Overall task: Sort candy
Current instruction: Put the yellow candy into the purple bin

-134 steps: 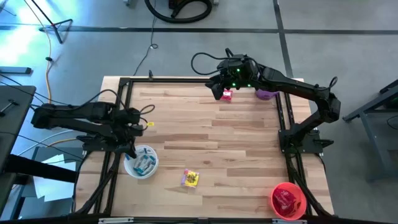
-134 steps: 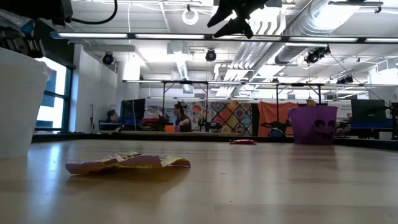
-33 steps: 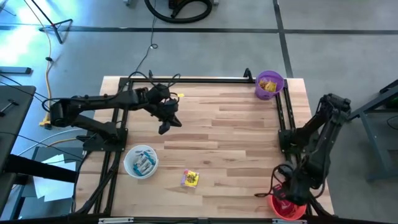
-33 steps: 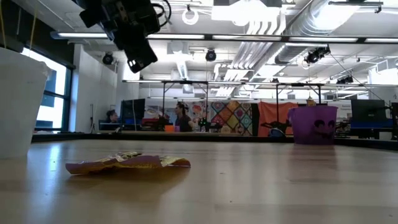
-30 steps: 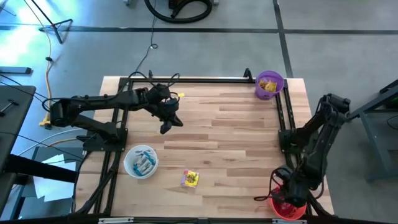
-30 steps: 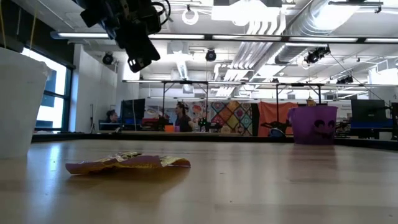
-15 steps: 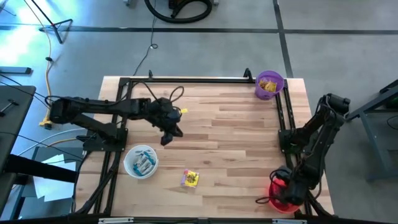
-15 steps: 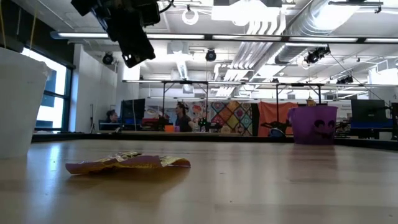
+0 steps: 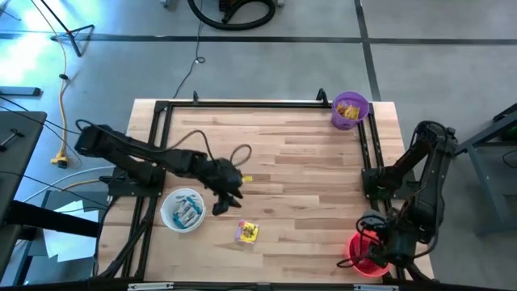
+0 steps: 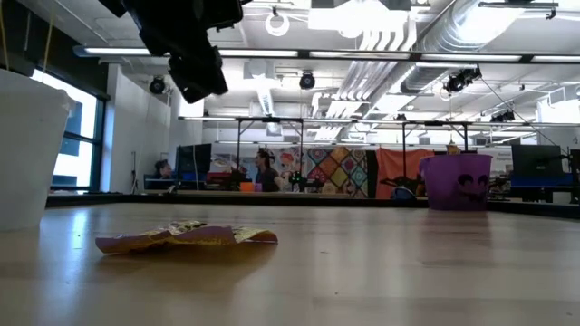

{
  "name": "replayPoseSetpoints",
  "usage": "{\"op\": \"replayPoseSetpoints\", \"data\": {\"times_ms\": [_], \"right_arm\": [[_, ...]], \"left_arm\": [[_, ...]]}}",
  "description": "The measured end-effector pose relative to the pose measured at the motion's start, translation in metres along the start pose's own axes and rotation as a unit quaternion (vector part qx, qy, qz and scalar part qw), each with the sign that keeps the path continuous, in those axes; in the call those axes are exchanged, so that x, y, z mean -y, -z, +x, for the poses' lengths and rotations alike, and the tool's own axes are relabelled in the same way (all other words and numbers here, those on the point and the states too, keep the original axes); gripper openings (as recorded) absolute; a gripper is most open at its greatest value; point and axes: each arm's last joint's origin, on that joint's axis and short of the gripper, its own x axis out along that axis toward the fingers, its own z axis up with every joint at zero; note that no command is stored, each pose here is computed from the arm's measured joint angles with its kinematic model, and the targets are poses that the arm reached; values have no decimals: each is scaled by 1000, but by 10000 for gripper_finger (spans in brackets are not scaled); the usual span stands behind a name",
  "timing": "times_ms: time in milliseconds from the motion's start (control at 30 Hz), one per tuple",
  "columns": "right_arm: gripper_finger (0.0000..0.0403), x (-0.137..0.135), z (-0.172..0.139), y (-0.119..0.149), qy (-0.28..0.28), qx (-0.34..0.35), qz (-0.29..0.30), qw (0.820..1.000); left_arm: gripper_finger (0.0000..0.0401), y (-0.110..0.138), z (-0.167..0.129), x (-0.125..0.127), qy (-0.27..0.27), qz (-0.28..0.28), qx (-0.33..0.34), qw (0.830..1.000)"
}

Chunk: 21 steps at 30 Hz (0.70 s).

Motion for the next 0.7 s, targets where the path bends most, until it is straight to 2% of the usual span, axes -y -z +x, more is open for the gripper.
{"op": "replayPoseSetpoints", "data": {"times_ms": [233,367,467,567,700], "right_arm": [[265,2,-7,-13,16,55,1,998],[265,2,-7,-17,16,77,7,997],[265,3,-8,-20,20,83,12,996],[265,3,-8,-22,19,85,18,996],[265,2,-8,-22,18,93,9,995]], "left_arm": [[174,-14,29,17,-16,15,-58,998],[181,-20,47,33,-22,52,-122,991],[184,-18,64,46,-26,83,-171,981],[185,-12,82,55,-46,116,-188,974],[185,-1,104,57,-80,128,-206,967]]}}
